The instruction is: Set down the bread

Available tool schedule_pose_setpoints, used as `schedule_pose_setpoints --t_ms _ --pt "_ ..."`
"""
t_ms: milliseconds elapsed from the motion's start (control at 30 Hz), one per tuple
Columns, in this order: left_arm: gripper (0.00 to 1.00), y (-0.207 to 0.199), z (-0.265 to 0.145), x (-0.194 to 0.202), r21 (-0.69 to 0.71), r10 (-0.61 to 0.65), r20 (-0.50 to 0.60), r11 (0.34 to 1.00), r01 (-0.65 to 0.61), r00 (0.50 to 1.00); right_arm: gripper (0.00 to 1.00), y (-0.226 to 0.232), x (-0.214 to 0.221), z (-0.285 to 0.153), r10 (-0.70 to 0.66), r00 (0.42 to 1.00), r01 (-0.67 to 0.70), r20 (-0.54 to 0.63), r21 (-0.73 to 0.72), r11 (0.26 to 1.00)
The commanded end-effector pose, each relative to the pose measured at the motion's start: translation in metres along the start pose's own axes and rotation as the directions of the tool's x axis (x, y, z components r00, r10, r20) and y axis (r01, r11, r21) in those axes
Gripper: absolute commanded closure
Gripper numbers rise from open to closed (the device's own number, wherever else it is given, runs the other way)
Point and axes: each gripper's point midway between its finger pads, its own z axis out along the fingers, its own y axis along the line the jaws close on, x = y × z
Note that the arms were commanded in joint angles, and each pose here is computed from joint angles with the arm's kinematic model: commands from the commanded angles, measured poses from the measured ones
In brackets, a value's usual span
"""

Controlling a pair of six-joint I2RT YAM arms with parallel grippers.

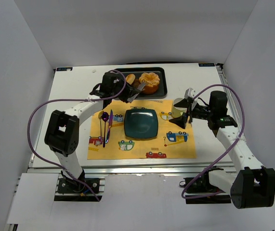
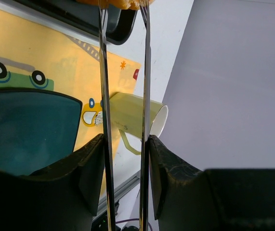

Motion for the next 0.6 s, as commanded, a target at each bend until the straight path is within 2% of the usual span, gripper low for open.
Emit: schedule_pose_setpoints --t_ms 0,567 --pt "0.51 -0.035 -0.022 0.002 0.097 0.026 0.01 0.995 -0.026 1.0 0.11 0.002 -0.009 -0.001 -0.034 0.999 0.034 0.026 -0.013 0.999" --pt "0.48 -0.029 -0.01 0.001 0.086 0.003 -0.004 0.996 -0.003 1.0 0.11 0.003 -0.007 -0.002 -0.034 0.999 0.034 0.023 -0.009 0.999"
